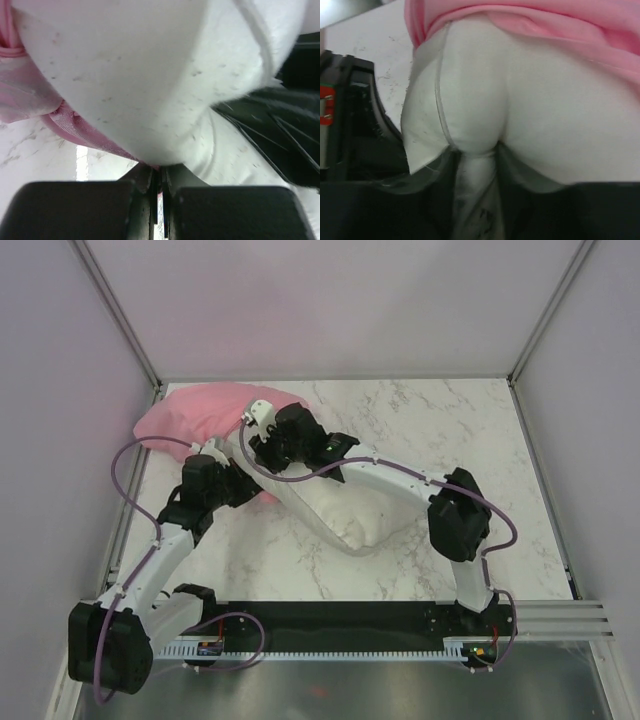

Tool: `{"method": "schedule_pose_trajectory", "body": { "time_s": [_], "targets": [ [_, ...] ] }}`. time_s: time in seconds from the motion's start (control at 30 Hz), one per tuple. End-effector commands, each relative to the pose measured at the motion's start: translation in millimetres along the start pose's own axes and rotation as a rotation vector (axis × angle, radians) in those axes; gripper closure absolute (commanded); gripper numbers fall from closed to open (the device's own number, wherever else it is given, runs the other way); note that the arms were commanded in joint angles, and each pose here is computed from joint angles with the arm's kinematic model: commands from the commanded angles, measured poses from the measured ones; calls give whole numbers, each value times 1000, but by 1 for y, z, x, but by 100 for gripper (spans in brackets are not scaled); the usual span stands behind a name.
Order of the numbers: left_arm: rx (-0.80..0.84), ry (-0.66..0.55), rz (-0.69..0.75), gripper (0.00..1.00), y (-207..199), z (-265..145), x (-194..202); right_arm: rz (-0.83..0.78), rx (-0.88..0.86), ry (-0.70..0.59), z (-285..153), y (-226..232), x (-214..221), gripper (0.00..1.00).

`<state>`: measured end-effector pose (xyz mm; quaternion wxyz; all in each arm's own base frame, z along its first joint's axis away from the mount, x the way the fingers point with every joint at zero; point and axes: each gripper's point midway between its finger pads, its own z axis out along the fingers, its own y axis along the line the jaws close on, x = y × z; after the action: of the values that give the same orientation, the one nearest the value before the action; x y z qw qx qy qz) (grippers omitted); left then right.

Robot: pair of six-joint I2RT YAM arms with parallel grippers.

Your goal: Put the pillow into the pillowcase

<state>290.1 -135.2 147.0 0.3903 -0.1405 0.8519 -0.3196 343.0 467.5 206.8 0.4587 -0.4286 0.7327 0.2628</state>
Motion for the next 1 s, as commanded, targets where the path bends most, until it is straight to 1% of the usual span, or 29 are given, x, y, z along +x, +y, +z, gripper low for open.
{"method": "schedule_pose_trajectory", "body": {
  "time_s": [0.0, 0.03, 0.07, 0.1, 0.13, 0.2, 0.23, 0.27, 0.33, 0.37, 0.43, 0.47, 0.53, 0.57, 0.63, 0.67, 0.77, 0.8, 0.83, 0.9, 0.93, 0.97],
  "targets": [
    [129, -91, 39, 98, -46, -27, -32, 21, 103, 44, 26, -19, 18, 68],
    [146, -92, 38, 98, -51, -32, -33, 44, 141, 72, 39, -24, 33, 76],
    [173, -95, 39, 98, -60, -39, -36, 55, 165, 67, 44, -30, 32, 82],
    [221, -85, 33, 98, -72, -49, -35, 69, 203, 85, 53, -36, 43, 95],
    [248, -85, 30, 98, -80, -54, -36, 105, 231, 75, 57, -40, 43, 100],
    [334, -72, 23, 98, -104, -71, -39, 141, 273, 54, 65, -49, 40, 100],
    [368, -71, 24, 98, -114, -79, -41, 155, 275, 69, 74, -50, 49, 100],
    [415, -79, 38, 98, -130, -91, -46, 180, 273, 50, 78, -50, 42, 100],
    [479, -71, 48, 98, -150, -106, -48, 202, 270, 71, 90, -51, 56, 100],
    [518, -91, 63, 98, -165, -121, -54, 210, 260, 73, 95, -49, 57, 100],
    [584, -91, 74, 98, -187, -141, -56, 234, 237, 86, 107, -44, 63, 100],
    [613, -72, 80, 98, -196, -146, -52, 241, 231, 72, 110, -45, 56, 100],
    [648, -53, 83, 98, -210, -153, -49, 267, 216, 73, 116, -41, 59, 100],
    [671, -9, 93, 98, -219, -152, -37, 276, 216, 63, 117, -42, 55, 100],
    [680, 8, 93, 98, -228, -150, -30, 306, 212, 51, 118, -42, 51, 100],
    [712, 51, 104, 98, -239, -151, -17, 316, 207, 36, 118, -43, 45, 100],
    [785, 84, 117, 98, -267, -161, -3, 368, 208, 25, 117, -53, 41, 100],
    [791, 106, 125, 98, -270, -160, 4, 369, 211, 25, 116, -55, 41, 100],
    [818, 114, 140, 98, -279, -167, 7, 376, 211, 27, 115, -57, 42, 100],
    [793, 100, 143, 98, -275, -162, 6, 381, 195, 13, 107, -58, 34, 100],
    [758, 89, 146, 98, -269, -157, 5, 386, 154, 32, 106, -48, 42, 100],
    [701, 49, 155, 98, -261, -148, 0, 389, 136, -3, 94, -47, 25, 100]
  ]
}}
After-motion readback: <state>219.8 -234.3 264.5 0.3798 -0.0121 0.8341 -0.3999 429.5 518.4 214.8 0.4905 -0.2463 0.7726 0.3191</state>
